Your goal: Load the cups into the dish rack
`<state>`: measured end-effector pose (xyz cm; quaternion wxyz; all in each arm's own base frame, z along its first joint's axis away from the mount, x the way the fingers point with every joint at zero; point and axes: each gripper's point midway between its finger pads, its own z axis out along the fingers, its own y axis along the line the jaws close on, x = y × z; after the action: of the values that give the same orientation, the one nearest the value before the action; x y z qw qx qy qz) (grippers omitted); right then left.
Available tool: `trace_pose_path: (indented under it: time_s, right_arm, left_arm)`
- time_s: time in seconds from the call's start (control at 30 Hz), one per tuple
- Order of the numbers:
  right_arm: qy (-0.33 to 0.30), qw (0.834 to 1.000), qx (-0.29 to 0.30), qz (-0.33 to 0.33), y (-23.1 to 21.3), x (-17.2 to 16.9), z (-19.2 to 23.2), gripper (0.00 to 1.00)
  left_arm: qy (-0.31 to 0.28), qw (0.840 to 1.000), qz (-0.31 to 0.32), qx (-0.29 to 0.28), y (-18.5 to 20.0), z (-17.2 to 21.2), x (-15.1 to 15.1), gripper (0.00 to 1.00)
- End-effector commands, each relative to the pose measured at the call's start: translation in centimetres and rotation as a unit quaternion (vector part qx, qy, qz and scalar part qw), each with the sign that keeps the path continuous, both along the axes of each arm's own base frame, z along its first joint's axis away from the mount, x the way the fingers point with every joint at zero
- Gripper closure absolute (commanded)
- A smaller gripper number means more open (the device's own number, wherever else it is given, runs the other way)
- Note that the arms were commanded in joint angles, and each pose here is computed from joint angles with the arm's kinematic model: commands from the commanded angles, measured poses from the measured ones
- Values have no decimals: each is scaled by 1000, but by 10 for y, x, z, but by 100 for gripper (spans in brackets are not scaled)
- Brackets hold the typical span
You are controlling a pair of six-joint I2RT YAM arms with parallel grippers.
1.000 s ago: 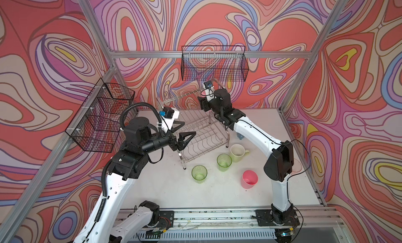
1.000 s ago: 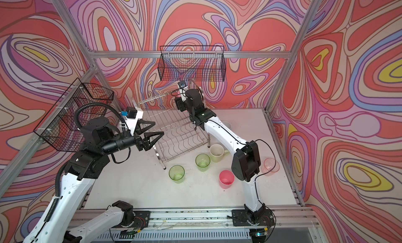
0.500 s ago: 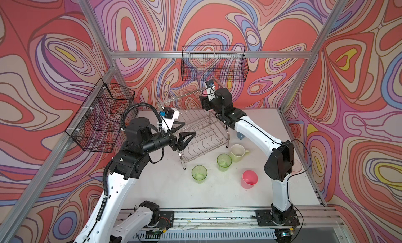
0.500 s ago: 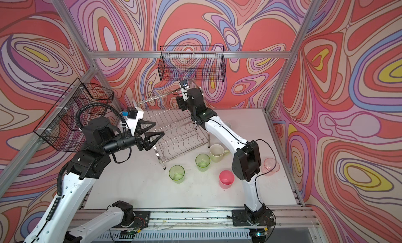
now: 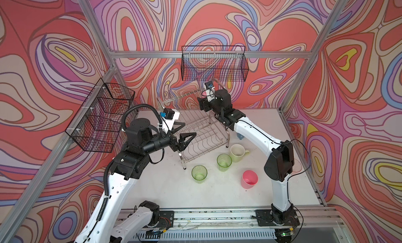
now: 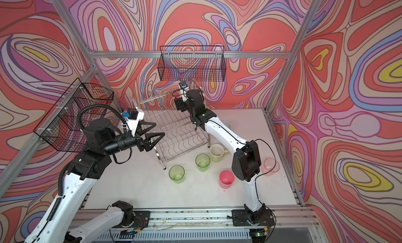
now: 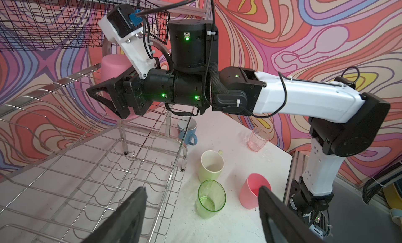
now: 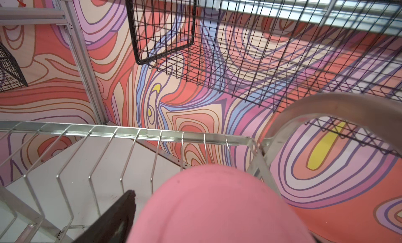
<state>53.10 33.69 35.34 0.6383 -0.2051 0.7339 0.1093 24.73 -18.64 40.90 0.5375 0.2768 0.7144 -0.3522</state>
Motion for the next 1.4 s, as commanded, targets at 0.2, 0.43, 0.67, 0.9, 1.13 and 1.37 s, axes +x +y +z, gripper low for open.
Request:
trace_pose_path:
  time_s: [0.2, 0.43, 0.67, 0.9, 1.13, 1.37]
  right_arm:
    - [-27, 999, 11, -21, -21, -9, 32, 3]
    - [-40, 999, 20, -20, -25, -15, 47, 2]
    - [-44, 998, 31, -15, -27, -21, 55, 2]
    - [-40, 998, 57, 10, -24, -32, 69, 2]
    - [-38, 996, 80, 30, -28, -52, 92, 1]
    - [-27, 994, 101, 32, -41, -73, 112, 2]
  left_arm:
    - [-15, 1000, 0, -8, 2, 6, 0, 16]
    - [-11, 1000, 2, -8, 2, 3, 2, 14]
    - [-7, 1000, 6, -7, 2, -1, 5, 12]
    - [-2, 1000, 9, -4, 2, -6, 8, 12]
    - [6, 1000, 12, -5, 1, -11, 13, 11]
    - [11, 1000, 19, -6, 2, -15, 16, 12]
